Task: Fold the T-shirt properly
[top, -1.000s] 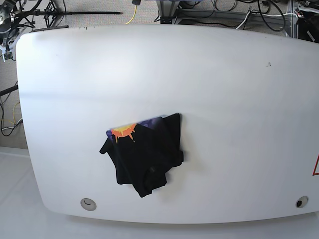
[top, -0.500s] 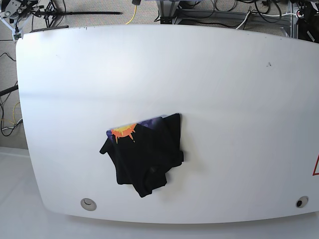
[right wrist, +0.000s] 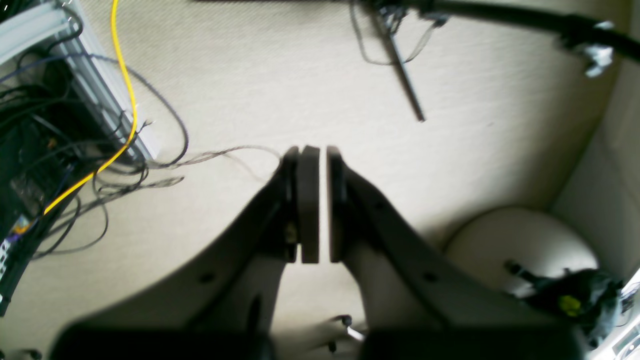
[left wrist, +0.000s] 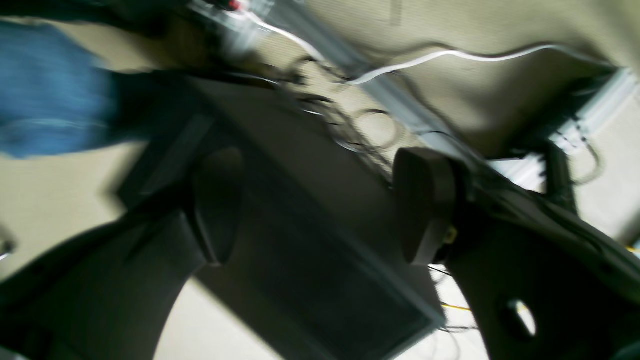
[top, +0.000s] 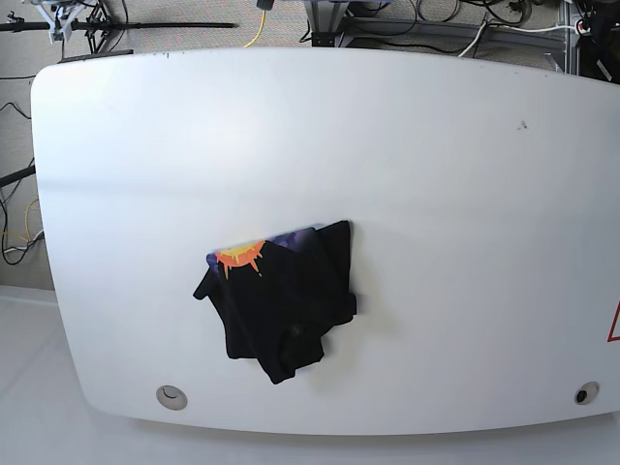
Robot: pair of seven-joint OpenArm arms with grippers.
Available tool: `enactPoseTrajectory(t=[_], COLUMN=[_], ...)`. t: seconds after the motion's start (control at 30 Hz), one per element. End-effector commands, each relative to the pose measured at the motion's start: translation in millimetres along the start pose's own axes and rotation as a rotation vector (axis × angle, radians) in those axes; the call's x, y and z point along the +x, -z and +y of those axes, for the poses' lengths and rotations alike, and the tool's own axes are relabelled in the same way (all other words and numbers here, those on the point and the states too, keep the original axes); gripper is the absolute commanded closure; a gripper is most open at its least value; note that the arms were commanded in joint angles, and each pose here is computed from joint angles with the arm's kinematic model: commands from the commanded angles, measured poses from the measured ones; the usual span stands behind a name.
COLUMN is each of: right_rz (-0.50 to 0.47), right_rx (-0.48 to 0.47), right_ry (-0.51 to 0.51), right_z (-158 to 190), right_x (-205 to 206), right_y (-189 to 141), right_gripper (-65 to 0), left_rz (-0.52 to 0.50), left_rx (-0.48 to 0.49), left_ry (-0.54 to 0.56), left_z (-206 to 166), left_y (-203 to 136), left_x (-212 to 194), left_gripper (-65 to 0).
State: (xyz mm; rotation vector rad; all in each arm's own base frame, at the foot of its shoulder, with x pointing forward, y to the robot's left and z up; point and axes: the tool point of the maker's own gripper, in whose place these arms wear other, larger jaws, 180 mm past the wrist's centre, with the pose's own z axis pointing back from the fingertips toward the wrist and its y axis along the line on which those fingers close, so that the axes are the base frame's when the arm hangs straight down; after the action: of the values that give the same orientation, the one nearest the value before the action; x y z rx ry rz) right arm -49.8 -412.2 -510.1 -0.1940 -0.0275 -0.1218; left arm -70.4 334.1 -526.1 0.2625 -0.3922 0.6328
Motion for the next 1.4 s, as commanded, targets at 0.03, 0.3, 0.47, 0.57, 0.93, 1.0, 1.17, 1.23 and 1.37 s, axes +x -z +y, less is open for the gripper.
enactPoseTrajectory(t=[0.03, 0.3, 0.47, 0.57, 0.93, 1.0, 1.17, 1.23, 1.37], right_rz=[0.006, -0.020, -0.036, -0.030, 0.001, 0.013, 0.024, 0.042, 0.062], right_rx=[0.045, 0.236, 0.363, 0.425, 0.384, 0.386, 0.363, 0.336, 0.312], right_ry=[-0.003, 0.077, 0.101, 0.093, -0.080, -0.117, -0.262, -0.324, -0.387], right_z=[21.1, 98.3, 143.8, 169.7, 194.1, 203.4, 223.1, 227.2, 236.4], right_x=[-8.4, -27.4, -27.7, -31.5, -42.6, -47.4, -49.5, -54.6, -58.4], right_y=[23.9, 67.1, 76.8, 78.0, 87.1, 87.9, 92.3, 94.3, 96.0], right_gripper=[-1.6, -1.6, -1.6, -1.6, -1.6, -1.6, -1.6, -1.6, -1.6], left_rz=[-0.026, -0.034, 0.003, 0.062, 0.153, 0.119, 0.083, 0.102, 0.126], left_rx=[-0.056, -0.256, -0.409, -0.506, -0.468, -0.403, -0.259, -0.238, -0.234], left_ry=[0.012, -0.023, -0.022, -0.002, 0.431, 0.500, 0.584, 0.591, 0.590], left_z=[-19.8, -96.5, -151.6, -176.1, -179.0, -165.8, -151.3, -153.9, -162.4], left_y=[10.9, 27.7, 27.2, 25.1, 45.5, 55.2, 73.5, 78.1, 83.0], left_x=[-14.9, -59.5, -86.9, -104.2, -128.2, -115.3, -89.8, -85.7, -80.2], left_gripper=[-42.0, -42.3, -42.4, -42.6, -42.7, -42.7, -42.7, -42.7, -42.7])
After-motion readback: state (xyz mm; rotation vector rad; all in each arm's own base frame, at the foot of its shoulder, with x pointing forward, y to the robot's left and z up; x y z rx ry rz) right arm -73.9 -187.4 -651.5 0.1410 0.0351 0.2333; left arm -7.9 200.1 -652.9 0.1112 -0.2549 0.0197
